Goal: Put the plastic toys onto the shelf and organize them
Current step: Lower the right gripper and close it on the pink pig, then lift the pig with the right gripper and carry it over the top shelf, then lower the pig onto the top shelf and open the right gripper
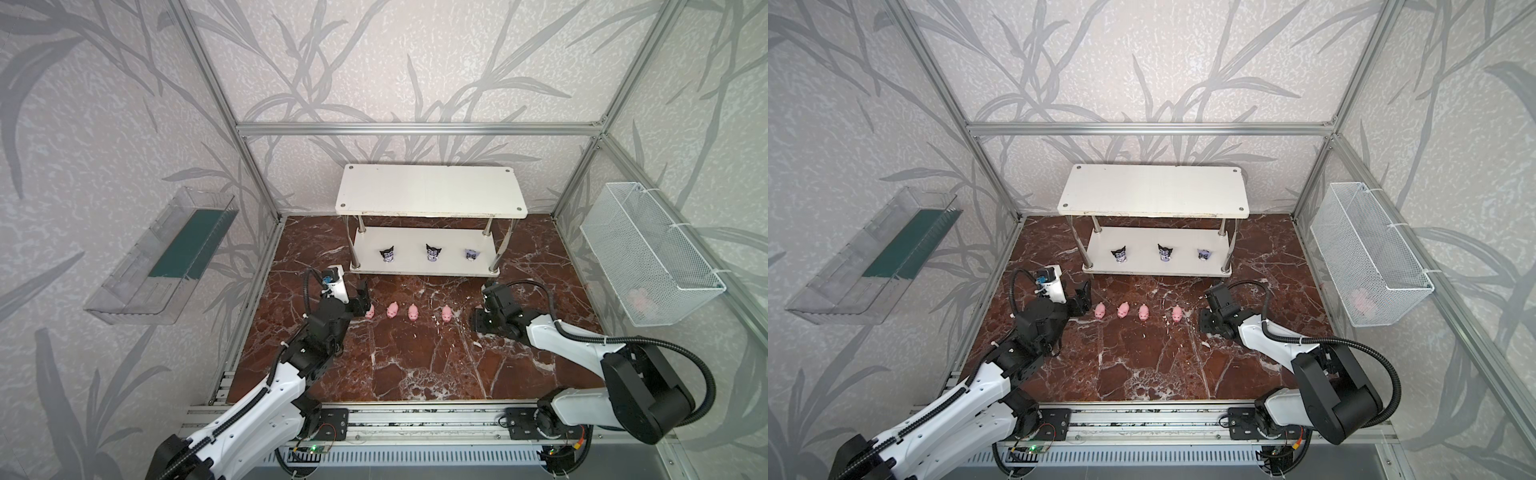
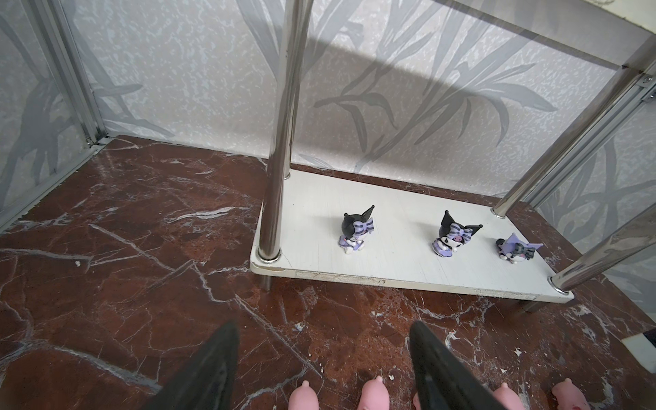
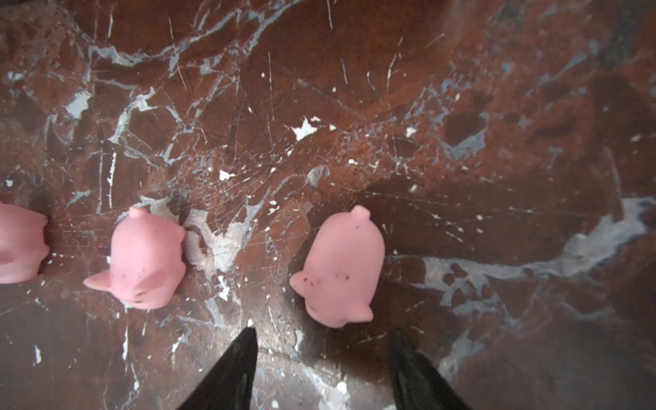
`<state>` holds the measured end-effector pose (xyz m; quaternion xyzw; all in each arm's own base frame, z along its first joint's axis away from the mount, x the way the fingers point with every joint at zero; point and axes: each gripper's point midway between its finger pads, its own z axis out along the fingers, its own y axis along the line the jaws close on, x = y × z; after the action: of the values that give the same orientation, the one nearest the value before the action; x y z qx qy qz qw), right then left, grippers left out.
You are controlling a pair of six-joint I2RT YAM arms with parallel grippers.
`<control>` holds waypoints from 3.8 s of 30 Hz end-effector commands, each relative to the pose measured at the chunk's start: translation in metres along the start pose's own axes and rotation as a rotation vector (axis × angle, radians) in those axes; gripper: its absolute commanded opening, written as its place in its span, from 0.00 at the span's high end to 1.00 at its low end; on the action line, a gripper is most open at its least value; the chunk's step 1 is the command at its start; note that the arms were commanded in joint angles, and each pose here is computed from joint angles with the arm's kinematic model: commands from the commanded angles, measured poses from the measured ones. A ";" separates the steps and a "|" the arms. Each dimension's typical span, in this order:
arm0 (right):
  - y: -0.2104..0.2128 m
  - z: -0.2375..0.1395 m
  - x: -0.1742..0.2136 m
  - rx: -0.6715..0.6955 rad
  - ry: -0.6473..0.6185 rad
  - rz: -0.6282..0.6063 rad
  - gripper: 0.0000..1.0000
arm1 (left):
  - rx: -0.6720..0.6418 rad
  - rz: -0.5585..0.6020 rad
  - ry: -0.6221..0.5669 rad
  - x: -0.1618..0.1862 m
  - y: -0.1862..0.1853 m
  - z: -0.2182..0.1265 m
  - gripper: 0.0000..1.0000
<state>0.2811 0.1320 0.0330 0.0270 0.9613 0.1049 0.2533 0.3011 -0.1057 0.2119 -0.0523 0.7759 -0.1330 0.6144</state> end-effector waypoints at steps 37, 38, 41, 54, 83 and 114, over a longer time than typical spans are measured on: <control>-0.014 0.010 -0.010 0.078 -0.085 0.037 0.70 | 0.010 -0.040 0.039 0.022 0.000 0.017 0.26; -0.013 0.006 -0.011 0.075 -0.086 0.033 0.69 | 0.013 -0.041 0.037 0.021 -0.001 0.017 0.26; -0.009 -0.012 -0.018 0.055 -0.103 0.018 0.68 | 0.012 -0.041 0.036 0.020 0.000 0.016 0.26; 0.051 -0.163 -0.097 -0.106 -0.272 -0.196 0.66 | 0.027 -0.046 0.044 0.021 -0.002 0.018 0.26; 0.093 -0.235 -0.321 -0.168 -0.518 -0.315 0.64 | 0.059 -0.058 0.092 0.035 -0.005 0.019 0.26; 0.091 -0.191 -0.353 -0.124 -0.452 -0.330 0.51 | 0.058 -0.057 0.122 0.047 -0.004 0.028 0.26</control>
<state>0.4948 0.1505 0.3735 -0.1244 0.8681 0.1153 0.4664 0.3157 -0.1257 0.1651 -0.0403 0.8072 -0.1704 0.5637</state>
